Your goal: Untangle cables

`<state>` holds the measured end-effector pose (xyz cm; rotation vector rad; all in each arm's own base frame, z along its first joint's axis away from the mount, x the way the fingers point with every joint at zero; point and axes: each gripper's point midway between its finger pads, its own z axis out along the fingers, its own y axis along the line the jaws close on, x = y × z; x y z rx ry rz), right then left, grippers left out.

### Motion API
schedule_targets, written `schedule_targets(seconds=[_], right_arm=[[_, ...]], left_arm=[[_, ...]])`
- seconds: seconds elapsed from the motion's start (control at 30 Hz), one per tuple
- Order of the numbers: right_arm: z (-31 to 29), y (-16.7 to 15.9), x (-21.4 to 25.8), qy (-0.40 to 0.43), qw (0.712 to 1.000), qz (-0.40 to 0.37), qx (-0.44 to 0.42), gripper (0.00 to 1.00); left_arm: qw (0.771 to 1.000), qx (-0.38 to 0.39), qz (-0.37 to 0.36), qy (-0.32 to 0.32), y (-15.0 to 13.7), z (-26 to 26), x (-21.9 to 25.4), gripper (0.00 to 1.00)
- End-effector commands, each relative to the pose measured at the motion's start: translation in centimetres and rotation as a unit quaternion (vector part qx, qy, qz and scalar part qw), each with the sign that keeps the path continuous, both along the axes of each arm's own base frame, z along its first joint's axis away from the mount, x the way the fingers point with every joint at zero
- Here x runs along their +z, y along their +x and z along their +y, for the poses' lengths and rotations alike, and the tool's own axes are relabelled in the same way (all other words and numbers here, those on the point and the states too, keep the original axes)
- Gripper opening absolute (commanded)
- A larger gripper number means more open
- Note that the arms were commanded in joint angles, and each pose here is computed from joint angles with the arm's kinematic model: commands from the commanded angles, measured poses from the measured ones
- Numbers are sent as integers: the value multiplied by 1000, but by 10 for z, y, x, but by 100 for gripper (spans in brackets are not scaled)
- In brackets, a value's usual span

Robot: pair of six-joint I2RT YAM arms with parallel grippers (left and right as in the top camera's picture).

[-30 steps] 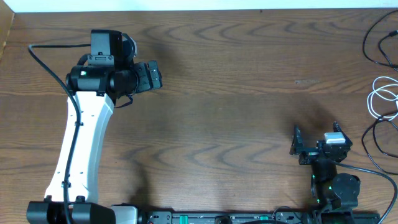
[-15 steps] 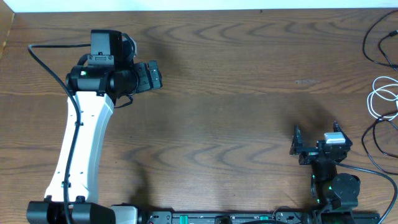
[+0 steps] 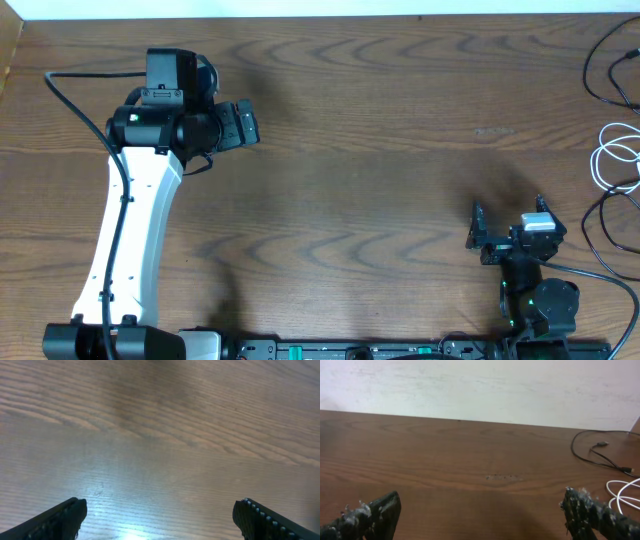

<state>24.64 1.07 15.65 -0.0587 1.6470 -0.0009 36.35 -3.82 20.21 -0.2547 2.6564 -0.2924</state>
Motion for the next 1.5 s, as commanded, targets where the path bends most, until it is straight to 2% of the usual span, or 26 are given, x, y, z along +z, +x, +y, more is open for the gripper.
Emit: schedule_targets(seconds=[0.0, 0.2, 0.3, 0.43, 0.57, 0.73, 1.0, 1.1, 1.47], right_arm=[[-2, 0, 1, -4, 1000, -3, -5, 99], [-2, 0, 1, -4, 1000, -3, -5, 99], [-2, 0, 1, -4, 1000, -3, -5, 99], [-2, 0, 1, -4, 1000, -3, -5, 99], [-2, 0, 1, -5, 1000, -3, -5, 99], [-2, 0, 1, -4, 1000, -3, -5, 99], [-2, 0, 1, -4, 1000, -3, -5, 99], [-2, 0, 1, -4, 1000, -3, -5, 99], [-2, 0, 1, -4, 1000, -3, -5, 99]], left_arm=[[1000, 3, -2, 18, -3, 7, 2, 98], [998, 19, -55, 39, -18, 17, 36, 98], [993, 22, -112, 39, -26, 18, 60, 98], [973, 31, -221, 52, -37, 25, 93, 98], [944, 25, -321, 72, -59, 30, 111, 98], [919, 34, -385, 82, -85, 36, 94, 98], [862, 61, -495, 89, -98, 43, 56, 98], [849, 59, -516, 95, -103, 44, 39, 98], [847, 28, -511, 143, -112, 44, -26, 98]])
